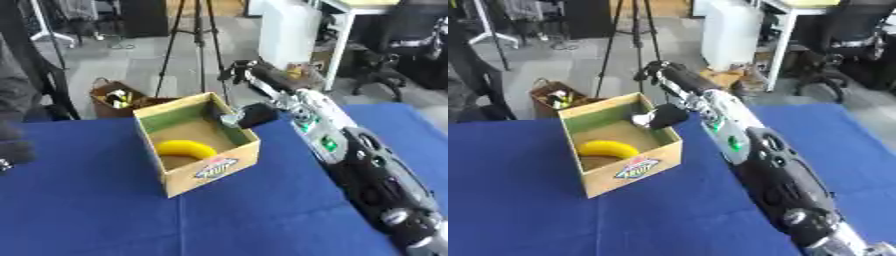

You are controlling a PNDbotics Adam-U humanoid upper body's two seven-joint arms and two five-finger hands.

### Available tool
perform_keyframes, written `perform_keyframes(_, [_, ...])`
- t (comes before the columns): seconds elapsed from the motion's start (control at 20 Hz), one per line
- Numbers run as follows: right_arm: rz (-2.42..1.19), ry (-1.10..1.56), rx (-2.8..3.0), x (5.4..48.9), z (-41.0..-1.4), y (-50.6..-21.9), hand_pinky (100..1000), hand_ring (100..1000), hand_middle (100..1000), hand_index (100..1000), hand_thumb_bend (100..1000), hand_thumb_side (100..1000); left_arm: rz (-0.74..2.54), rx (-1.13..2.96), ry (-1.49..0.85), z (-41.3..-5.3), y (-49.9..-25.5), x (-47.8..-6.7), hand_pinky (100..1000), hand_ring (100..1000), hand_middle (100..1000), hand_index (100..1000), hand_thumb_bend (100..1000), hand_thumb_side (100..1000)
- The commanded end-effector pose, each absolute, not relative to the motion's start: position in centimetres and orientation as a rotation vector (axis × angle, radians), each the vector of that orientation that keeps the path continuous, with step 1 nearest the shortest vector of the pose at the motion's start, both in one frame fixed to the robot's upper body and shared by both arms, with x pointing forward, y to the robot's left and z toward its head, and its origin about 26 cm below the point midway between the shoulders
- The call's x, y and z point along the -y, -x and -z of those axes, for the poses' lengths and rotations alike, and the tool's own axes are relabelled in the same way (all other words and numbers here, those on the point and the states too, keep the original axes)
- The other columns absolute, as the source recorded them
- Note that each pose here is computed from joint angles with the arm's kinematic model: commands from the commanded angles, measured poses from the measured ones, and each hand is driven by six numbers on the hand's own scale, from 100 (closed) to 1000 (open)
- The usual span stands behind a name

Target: Pick up objects on the table and place them in the box.

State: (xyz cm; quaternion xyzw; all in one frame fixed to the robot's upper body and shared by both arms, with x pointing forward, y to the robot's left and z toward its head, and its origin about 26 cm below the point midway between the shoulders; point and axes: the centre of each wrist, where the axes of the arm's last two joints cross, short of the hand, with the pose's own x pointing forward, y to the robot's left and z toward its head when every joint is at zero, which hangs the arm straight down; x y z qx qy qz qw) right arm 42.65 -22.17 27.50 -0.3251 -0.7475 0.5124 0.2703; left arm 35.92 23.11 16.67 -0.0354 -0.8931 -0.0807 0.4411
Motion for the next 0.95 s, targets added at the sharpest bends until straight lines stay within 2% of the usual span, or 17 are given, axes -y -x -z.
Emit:
perform_keyframes(0.05, [-1.389,0.866,2.094,21.9,-29.3,-40.7,758,743,756,824,400,618,0.196,2.239,0.02,-17.3,-36.0,-24.2,710,730,701,793,759,907])
perform_keyframes(0.65, [-1.277,0.758,2.167,22.2,-27.5,-37.3,743,715,722,791,345,637,0.183,2.232,-0.02,-16.8,-35.9,-24.8,706,741,721,794,742,912])
perform_keyframes(0.95, [-1.165,0.704,2.189,23.0,-25.6,-36.1,681,664,675,755,335,609,0.173,2.226,-0.033,-16.6,-35.9,-25.1,701,726,705,792,741,911])
